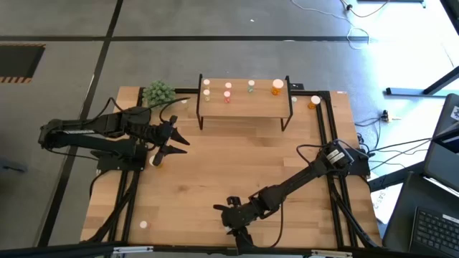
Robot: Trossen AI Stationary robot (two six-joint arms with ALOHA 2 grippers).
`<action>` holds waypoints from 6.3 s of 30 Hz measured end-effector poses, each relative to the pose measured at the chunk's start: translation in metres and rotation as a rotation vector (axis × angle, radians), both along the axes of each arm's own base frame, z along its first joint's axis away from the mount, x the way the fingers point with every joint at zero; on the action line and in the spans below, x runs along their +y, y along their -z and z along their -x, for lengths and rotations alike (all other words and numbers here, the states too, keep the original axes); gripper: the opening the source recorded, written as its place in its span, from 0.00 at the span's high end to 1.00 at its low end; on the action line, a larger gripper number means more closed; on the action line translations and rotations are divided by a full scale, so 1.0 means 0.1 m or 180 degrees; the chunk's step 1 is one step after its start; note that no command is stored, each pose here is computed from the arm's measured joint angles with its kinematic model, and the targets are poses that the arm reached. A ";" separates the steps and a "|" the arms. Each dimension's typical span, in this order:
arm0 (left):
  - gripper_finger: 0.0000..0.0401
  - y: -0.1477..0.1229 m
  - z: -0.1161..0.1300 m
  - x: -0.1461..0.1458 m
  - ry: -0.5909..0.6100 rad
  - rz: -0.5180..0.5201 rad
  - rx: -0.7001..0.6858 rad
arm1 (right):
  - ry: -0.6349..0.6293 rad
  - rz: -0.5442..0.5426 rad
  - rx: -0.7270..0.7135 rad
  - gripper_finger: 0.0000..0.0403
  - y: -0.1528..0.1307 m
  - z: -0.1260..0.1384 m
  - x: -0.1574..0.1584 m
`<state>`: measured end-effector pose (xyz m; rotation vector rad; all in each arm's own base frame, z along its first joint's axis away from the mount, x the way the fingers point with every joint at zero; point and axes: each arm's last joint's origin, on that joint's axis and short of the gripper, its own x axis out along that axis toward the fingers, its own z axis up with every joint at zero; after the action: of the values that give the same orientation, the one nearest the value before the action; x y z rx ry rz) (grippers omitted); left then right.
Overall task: Pick and place medicine bottles onto shelf by color
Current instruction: Put the bottom blue pill bottle on the shelf aligned with the other blue pill bottle
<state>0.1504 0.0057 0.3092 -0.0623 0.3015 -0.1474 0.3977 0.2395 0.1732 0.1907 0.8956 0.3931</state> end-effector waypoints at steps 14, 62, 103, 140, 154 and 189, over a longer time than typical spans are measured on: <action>0.65 0.02 0.01 0.00 0.0000 0.0006 0.0062 | -0.0005 -0.0051 0.0016 0.60 0.00 0.00 0.01; 0.65 0.02 0.01 0.00 -0.0011 0.0004 0.0084 | 0.0039 0.0078 0.0128 0.60 0.05 0.07 0.06; 0.65 0.02 0.02 -0.05 0.0532 0.0196 0.0072 | 0.0065 0.0147 0.0084 0.60 0.05 0.10 0.11; 0.65 0.02 0.02 -0.05 0.0509 0.0176 0.0069 | -0.0095 0.0244 0.0013 0.60 0.06 0.12 0.15; 0.65 0.02 0.02 -0.05 0.0508 0.0176 0.0068 | -0.0051 0.0246 -0.0036 0.60 0.19 0.07 0.18; 0.65 0.02 0.02 -0.05 0.0538 0.0186 0.0066 | 0.0119 0.0131 -0.0067 0.69 0.17 0.05 0.19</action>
<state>0.1485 0.0006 0.3075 -0.0962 0.3231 -0.3233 0.3923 0.2581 0.1566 0.1651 0.8776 0.3411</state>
